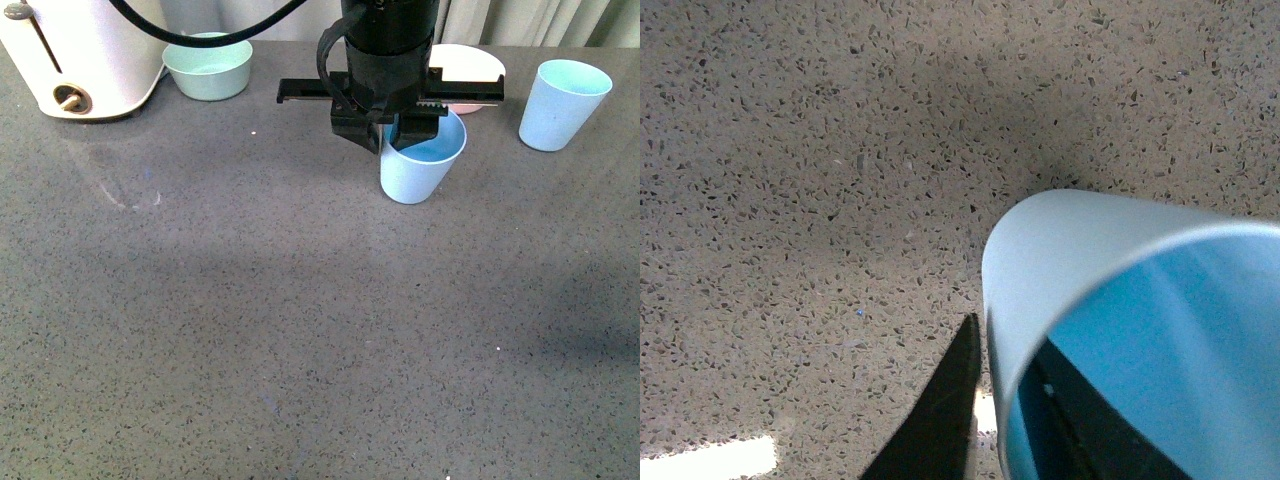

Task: Stack blue cups with both arms

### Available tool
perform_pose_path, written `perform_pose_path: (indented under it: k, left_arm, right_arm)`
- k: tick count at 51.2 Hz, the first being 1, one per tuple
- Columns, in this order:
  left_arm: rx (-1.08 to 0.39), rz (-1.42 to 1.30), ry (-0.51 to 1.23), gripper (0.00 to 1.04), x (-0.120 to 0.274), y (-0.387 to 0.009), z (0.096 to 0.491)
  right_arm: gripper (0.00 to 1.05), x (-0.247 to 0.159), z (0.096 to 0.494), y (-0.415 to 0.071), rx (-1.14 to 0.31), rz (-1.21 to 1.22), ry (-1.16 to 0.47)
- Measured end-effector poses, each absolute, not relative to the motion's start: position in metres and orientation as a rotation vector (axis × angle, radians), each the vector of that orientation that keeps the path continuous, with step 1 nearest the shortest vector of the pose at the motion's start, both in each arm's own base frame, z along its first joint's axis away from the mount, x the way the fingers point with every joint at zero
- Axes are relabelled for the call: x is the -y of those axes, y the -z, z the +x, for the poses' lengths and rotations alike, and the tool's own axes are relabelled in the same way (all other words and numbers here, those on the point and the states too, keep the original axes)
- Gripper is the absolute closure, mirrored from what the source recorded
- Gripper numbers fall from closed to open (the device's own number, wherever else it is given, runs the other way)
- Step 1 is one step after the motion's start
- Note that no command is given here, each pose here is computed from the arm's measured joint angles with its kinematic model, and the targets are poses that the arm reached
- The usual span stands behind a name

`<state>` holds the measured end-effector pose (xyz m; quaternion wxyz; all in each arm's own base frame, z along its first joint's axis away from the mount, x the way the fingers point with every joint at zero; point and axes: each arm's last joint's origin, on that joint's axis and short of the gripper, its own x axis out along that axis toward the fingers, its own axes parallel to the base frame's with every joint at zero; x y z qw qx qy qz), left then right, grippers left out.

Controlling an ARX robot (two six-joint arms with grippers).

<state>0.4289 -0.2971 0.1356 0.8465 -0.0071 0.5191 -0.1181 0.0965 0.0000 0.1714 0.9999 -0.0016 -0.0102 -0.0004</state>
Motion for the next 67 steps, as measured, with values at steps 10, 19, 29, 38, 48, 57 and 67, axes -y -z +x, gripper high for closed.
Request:
perform_pose_path:
  k: [10, 19, 29, 38, 48, 57, 67]
  left_arm:
    - [-1.100, -0.020, 0.260, 0.62, 0.298, -0.136, 0.428]
    - [-1.104, -0.025, 0.270, 0.41, 0.298, -0.136, 0.428]
    - [-1.099, -0.032, 0.270, 0.16, 0.296, -0.139, 0.431]
    - [-1.076, -0.041, 0.275, 0.10, 0.293, -0.149, 0.437]
    - [-1.051, -0.043, 0.265, 0.09, 0.283, -0.157, 0.445]
    - [-1.012, -0.036, 0.256, 0.09, 0.272, -0.164, 0.453]
    - [-0.938, -0.049, 0.261, 0.09, 0.255, -0.191, 0.453]
  right_arm:
    - [0.09, 0.000, 0.096, -0.171, 0.020, -0.003, 0.000]
    - [0.09, 0.000, 0.096, -0.171, 0.020, -0.003, 0.000]
    - [0.09, 0.000, 0.096, -0.171, 0.020, -0.003, 0.000]
    - [0.09, 0.000, 0.096, -0.171, 0.020, -0.003, 0.000]
    - [0.09, 0.000, 0.096, -0.171, 0.020, -0.003, 0.000]
    - [0.09, 0.000, 0.096, -0.171, 0.020, -0.003, 0.000]
    - [0.09, 0.000, 0.096, -0.171, 0.020, -0.003, 0.000]
